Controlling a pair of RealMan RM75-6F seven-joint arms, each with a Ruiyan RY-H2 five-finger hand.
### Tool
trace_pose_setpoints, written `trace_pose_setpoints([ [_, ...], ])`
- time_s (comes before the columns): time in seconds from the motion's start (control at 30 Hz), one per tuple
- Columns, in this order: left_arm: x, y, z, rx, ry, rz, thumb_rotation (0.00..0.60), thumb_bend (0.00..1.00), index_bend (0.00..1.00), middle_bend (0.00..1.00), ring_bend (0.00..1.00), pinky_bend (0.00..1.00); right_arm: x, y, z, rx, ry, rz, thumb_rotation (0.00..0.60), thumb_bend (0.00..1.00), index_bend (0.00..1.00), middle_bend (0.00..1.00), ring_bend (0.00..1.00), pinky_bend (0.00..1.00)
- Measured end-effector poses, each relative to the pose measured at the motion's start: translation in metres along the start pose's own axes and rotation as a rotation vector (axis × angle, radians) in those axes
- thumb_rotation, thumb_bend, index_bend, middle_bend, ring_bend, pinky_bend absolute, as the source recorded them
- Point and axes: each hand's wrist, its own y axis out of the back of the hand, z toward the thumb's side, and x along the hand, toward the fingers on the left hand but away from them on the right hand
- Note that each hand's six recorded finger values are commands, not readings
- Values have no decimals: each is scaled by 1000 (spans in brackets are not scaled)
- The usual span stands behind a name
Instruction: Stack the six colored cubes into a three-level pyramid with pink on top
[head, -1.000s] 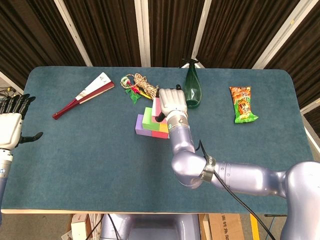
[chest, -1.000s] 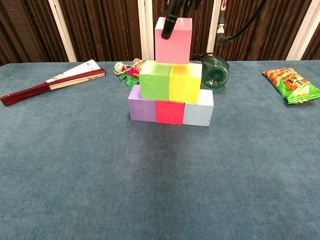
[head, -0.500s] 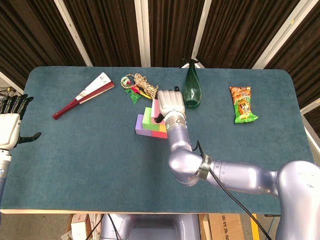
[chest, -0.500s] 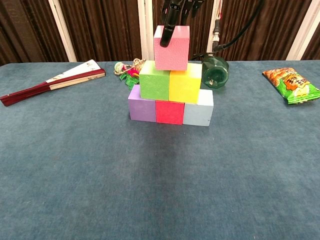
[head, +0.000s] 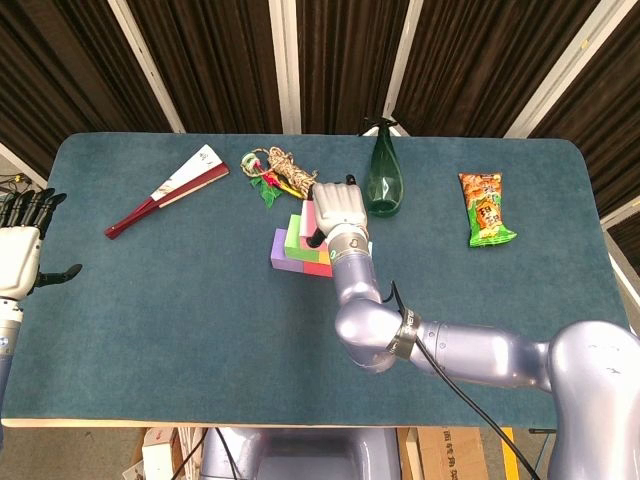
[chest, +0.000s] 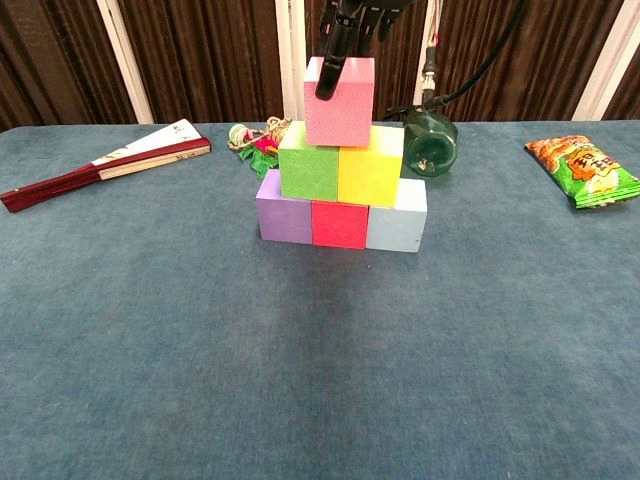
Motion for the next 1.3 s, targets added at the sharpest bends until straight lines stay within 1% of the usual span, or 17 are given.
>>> trace_pose_setpoints([
  [0.47, 0, 3, -4, 2, 9, 7, 600, 202, 115, 45, 0, 0, 0, -1, 7, 8, 5, 1, 600, 250, 500, 405, 230, 11],
  [1.0, 0, 4, -5, 8, 10, 9, 600, 202, 115, 45, 0, 0, -3, -2, 6, 1, 3, 6, 600, 250, 500, 404, 230, 11],
  [1.3, 1, 3, -4, 12, 11, 6, 600, 202, 115, 45, 0, 0, -5, 0, 4, 0, 2, 4, 600, 250, 500, 381, 229, 11],
])
